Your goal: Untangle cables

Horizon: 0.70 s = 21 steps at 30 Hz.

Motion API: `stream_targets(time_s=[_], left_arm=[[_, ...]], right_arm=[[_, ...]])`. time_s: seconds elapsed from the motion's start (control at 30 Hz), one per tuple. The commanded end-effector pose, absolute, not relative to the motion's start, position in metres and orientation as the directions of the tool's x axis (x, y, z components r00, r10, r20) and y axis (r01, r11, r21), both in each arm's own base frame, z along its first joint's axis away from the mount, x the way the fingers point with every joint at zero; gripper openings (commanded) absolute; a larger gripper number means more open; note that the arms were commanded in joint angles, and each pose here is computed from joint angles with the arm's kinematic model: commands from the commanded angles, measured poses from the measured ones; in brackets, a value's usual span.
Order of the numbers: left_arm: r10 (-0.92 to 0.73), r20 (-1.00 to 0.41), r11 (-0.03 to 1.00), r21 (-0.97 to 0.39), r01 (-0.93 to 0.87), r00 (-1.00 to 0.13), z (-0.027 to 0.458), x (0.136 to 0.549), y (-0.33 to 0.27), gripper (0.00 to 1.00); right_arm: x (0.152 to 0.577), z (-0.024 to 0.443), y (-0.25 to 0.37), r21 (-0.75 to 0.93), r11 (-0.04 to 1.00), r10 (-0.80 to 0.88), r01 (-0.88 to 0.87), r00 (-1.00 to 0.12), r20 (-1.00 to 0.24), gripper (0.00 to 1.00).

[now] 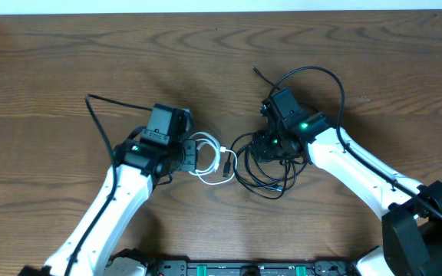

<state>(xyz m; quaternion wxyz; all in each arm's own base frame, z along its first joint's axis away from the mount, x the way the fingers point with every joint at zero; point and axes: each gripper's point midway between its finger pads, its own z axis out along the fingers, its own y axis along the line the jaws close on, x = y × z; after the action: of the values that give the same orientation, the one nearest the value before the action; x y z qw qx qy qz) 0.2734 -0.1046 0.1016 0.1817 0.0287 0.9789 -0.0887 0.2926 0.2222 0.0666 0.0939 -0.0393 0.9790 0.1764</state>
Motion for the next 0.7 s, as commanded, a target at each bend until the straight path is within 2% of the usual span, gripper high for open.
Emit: stream_targets(time_s=[0.0, 0.1, 0.17, 0.3, 0.43, 0.47, 0.53, 0.6, 0.67], left_arm=[[-0.140, -0.449, 0.933, 0.238, -0.269, -0.882, 0.093, 0.284, -0.015, 0.11], [-0.150, -0.564, 0.829, 0.376, -0.414, -0.812, 0.116, 0.293, 0.026, 0.15], [-0.157, -0.602, 0.791, 0.398, -0.464, -0.783, 0.129, 0.297, 0.040, 0.15], [-0.222, -0.655, 0.758, 0.350, -0.551, -0.722, 0.146, 0.309, 0.058, 0.16], [-0.330, -0.737, 0.710, 0.218, -0.670, -0.590, 0.173, 0.331, 0.089, 0.17], [-0.348, -0.734, 0.722, 0.187, -0.666, -0.584, 0.176, 0.336, 0.090, 0.17], [-0.366, -0.672, 0.843, 0.053, -0.535, -0.643, 0.177, 0.354, 0.070, 0.17], [-0.350, -0.611, 0.914, -0.057, -0.402, -0.710, 0.169, 0.359, 0.044, 0.29], [-0.350, -0.554, 0.933, -0.132, -0.335, -0.756, 0.162, 0.355, 0.026, 0.41]], right_arm=[[0.291, 0.063, 0.222, 0.334, 0.935, -0.054, -0.116, -0.980, -0.191, 0.51], [0.291, 0.063, 0.222, 0.334, 0.935, -0.053, -0.116, -0.980, -0.191, 0.52], [0.291, 0.063, 0.222, 0.335, 0.935, -0.053, -0.117, -0.980, -0.193, 0.52], [0.294, 0.064, 0.224, 0.340, 0.933, -0.052, -0.120, -0.978, -0.204, 0.52], [0.295, 0.064, 0.223, 0.333, 0.935, -0.051, -0.119, -0.977, -0.208, 0.52], [0.295, 0.063, 0.222, 0.329, 0.937, -0.050, -0.118, -0.977, -0.209, 0.52], [0.297, 0.063, 0.219, 0.313, 0.943, -0.046, -0.115, -0.975, -0.219, 0.53], [0.297, 0.063, 0.219, 0.314, 0.943, -0.046, -0.115, -0.974, -0.220, 0.54], [0.297, 0.063, 0.219, 0.313, 0.943, -0.046, -0.115, -0.975, -0.219, 0.55]])
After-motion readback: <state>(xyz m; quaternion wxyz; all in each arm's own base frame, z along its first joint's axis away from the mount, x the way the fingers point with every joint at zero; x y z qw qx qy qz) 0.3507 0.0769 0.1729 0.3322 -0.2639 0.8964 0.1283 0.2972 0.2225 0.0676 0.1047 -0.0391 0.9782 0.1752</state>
